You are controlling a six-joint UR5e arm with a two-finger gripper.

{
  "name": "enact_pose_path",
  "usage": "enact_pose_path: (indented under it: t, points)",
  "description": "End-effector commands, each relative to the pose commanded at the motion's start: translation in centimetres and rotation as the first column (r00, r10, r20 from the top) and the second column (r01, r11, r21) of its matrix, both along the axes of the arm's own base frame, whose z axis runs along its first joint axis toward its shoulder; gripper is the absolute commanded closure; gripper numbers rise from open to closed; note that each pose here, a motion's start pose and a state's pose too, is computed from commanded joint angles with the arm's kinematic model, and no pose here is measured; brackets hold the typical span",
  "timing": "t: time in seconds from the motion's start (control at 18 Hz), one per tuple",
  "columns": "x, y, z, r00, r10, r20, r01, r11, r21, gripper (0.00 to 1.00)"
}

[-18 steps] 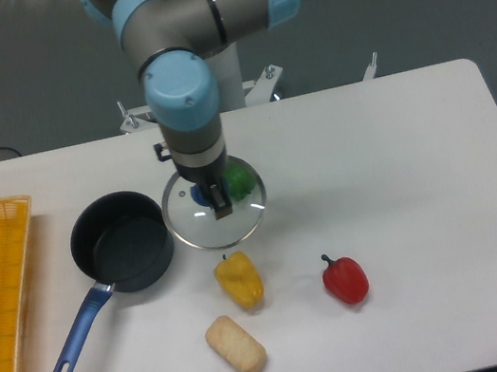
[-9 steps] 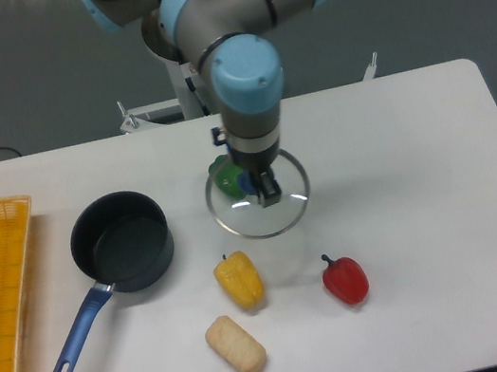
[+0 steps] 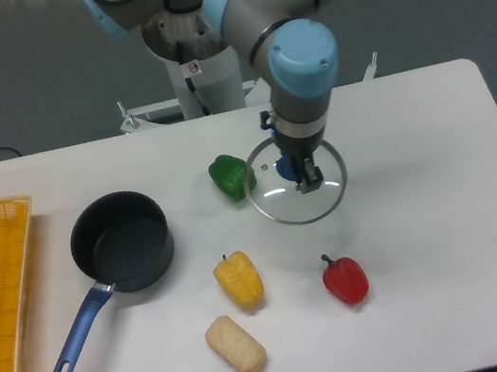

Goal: Place the lid on the table
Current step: 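Move the held glass lid further past the green pepper and lower it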

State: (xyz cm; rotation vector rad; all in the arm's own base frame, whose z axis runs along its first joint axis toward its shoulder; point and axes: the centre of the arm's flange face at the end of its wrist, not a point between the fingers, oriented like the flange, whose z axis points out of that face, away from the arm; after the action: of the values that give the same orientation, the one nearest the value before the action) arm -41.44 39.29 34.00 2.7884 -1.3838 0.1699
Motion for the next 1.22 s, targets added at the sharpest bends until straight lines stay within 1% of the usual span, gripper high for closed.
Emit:
enact_pose_path:
  t: [0.39, 0.61, 0.72, 1.06, 1.17, 1.22]
  points:
    - [-2.8, -0.9, -2.4, 1.000, -0.014, -0.017, 0.014, 1.000, -0.008, 0.32]
    - [-4.5, -1.4, -3.9, 0.999, -0.023, -0.041, 0.023, 1.000, 0.006, 0.32]
    - [-5.3, -1.8, -4.8, 0.999, -0.017, -0.039, 0.017, 1.000, 0.003, 0.33]
    - [-6.7, -1.7, -7.1, 0.999, -0.009, -0.042, 0.009, 1.000, 0.007, 0.33]
    - [-7.5, -2.3, -8.0, 0.999, 0.005, -0.042, -0.004, 1.000, 0.007, 0.33]
    - [-7.9, -2.5, -8.5, 0.999, -0.001, -0.036, 0.002, 1.000, 0.005, 0.33]
